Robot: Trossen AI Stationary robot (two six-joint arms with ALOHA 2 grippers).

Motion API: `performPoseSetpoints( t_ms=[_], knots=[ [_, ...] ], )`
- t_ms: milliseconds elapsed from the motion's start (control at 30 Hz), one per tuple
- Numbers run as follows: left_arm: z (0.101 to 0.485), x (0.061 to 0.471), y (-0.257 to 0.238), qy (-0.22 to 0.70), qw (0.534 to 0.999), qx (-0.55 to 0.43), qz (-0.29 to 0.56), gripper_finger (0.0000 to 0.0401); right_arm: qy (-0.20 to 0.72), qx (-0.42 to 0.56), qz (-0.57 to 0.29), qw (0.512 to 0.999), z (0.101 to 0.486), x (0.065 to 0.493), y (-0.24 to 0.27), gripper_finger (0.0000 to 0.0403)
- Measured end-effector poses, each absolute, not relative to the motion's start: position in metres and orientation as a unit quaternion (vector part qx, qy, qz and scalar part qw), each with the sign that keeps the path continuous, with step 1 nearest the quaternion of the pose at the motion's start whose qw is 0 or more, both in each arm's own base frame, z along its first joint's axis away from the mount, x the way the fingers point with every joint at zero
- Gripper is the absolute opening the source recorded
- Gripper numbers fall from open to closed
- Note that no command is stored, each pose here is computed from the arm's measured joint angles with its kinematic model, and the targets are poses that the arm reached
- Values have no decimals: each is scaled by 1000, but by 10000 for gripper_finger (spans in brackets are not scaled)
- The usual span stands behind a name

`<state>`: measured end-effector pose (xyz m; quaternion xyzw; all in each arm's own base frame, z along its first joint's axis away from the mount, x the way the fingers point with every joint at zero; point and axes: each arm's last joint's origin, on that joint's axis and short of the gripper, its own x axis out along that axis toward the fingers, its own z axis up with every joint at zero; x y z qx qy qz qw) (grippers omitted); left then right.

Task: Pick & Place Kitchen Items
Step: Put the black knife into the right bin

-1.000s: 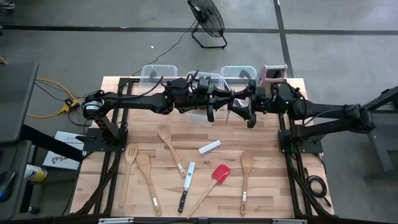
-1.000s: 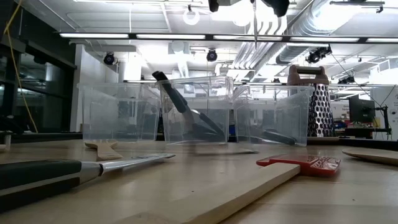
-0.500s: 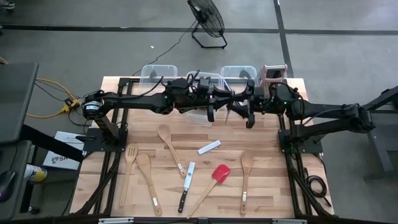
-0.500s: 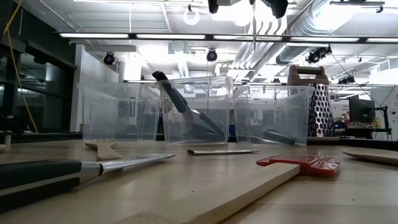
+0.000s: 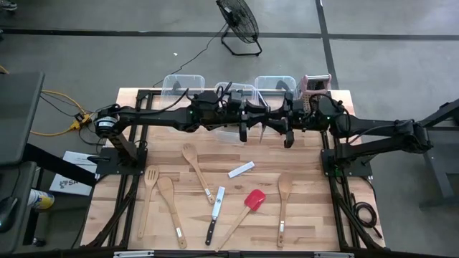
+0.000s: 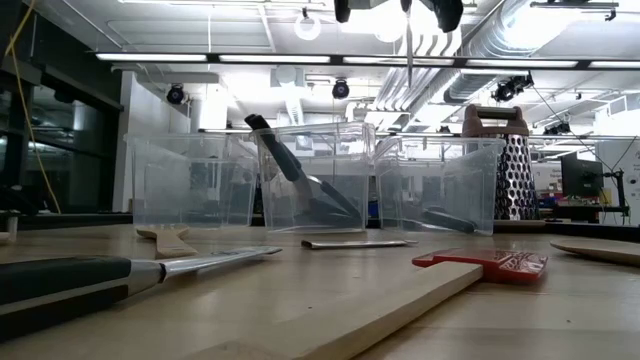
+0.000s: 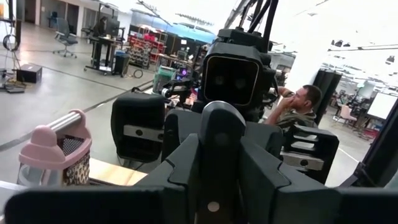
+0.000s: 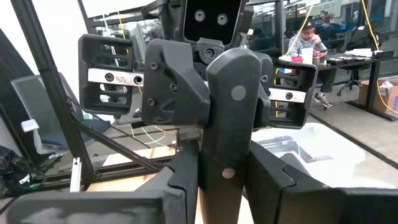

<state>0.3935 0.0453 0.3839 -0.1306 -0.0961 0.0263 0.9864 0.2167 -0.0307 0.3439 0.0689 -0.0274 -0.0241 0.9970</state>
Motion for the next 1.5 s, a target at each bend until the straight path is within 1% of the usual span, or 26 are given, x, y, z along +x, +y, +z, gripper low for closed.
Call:
performPoseSetpoints(
  t_ms=[67,167,233,300,367,467,667,900,1000,1067,1167,1300,1500],
  knots=[
    [383,394,45,-93,985,-140,27,118,-22,61,-25,998,343,216,-31,87],
    [383,394,46,-91,984,-148,33,181,-13,62,-30,998,342,214,-34,87],
    [383,394,47,-94,983,-153,44,214,-8,63,-36,997,341,213,-36,87],
    [383,394,47,-96,982,-153,57,235,-7,68,-44,997,342,210,-38,87],
    [383,393,48,-98,981,-154,65,246,-6,75,-52,996,343,207,-41,87],
    [383,393,49,-100,979,-154,84,250,3,81,-70,994,343,201,-45,87],
    [383,390,51,-92,975,-154,129,251,40,80,-144,985,349,192,-57,87],
    [378,380,56,-23,972,-131,192,252,63,48,-234,969,370,189,-77,87],
    [379,373,63,7,970,-116,216,252,81,49,-278,956,372,193,-92,87],
    [377,364,71,41,965,-108,235,252,104,54,-302,946,369,198,-105,87],
    [376,357,81,66,961,-96,250,252,123,61,-327,935,364,208,-125,87],
    [376,346,93,106,956,-77,262,252,169,94,-359,913,355,220,-153,87],
    [372,326,105,179,942,-63,276,252,242,150,-376,882,336,233,-186,87]
  ],
)
